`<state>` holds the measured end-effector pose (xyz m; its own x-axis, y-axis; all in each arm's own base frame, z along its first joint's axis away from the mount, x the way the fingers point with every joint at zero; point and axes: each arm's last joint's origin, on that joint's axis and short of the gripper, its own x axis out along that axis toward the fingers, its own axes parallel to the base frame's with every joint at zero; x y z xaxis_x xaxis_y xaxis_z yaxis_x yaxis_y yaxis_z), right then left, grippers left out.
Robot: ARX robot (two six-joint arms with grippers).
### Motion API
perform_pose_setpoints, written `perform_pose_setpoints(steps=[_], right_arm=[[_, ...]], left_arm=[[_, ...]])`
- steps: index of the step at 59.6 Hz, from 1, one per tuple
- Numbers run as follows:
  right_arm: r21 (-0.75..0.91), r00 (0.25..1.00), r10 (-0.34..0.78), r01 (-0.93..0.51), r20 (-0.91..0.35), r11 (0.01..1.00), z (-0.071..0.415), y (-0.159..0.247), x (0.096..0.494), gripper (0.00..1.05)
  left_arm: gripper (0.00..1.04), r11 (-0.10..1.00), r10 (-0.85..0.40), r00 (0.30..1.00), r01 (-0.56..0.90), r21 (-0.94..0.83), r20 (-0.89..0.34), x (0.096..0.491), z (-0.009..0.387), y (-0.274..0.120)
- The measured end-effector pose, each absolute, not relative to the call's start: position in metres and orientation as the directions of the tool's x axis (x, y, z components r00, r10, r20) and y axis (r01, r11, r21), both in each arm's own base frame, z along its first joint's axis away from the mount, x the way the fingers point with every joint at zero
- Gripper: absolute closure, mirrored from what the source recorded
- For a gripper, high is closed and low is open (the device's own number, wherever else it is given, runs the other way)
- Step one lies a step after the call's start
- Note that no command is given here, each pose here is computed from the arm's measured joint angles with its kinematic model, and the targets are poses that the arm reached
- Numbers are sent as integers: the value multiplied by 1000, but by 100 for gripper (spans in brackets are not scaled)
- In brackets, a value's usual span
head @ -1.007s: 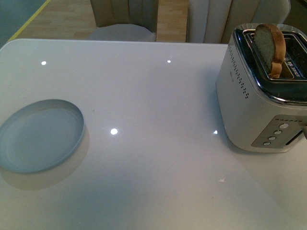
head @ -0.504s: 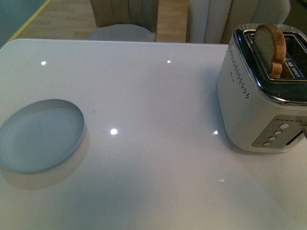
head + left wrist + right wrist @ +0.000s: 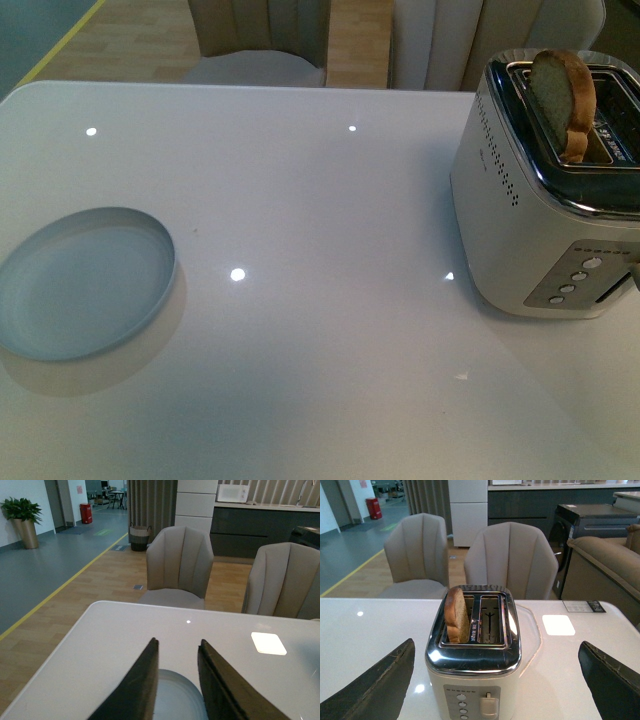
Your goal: Left arm holds plate, right arm toasts bread
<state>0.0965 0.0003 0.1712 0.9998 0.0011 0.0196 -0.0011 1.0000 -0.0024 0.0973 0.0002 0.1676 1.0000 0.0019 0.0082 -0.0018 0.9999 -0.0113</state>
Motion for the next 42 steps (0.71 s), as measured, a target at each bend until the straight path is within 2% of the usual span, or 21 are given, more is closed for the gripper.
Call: perform_pose_setpoints(steps=[18,21,42], right_arm=[[-2,1000,1,-1,20,1000,171,0,97,9],[-2,1000,1,-1,20,1000,171,0,97,9],[-2,1000,1,-1,20,1000,171,0,97,9]], left_arm=[[20,1000,2,1000,-2,-11,8,97,168,0],[7,1000,2,1000,-2,-11,8,97,168,0],[7,1000,2,1000,-2,-10,8,97,168,0]])
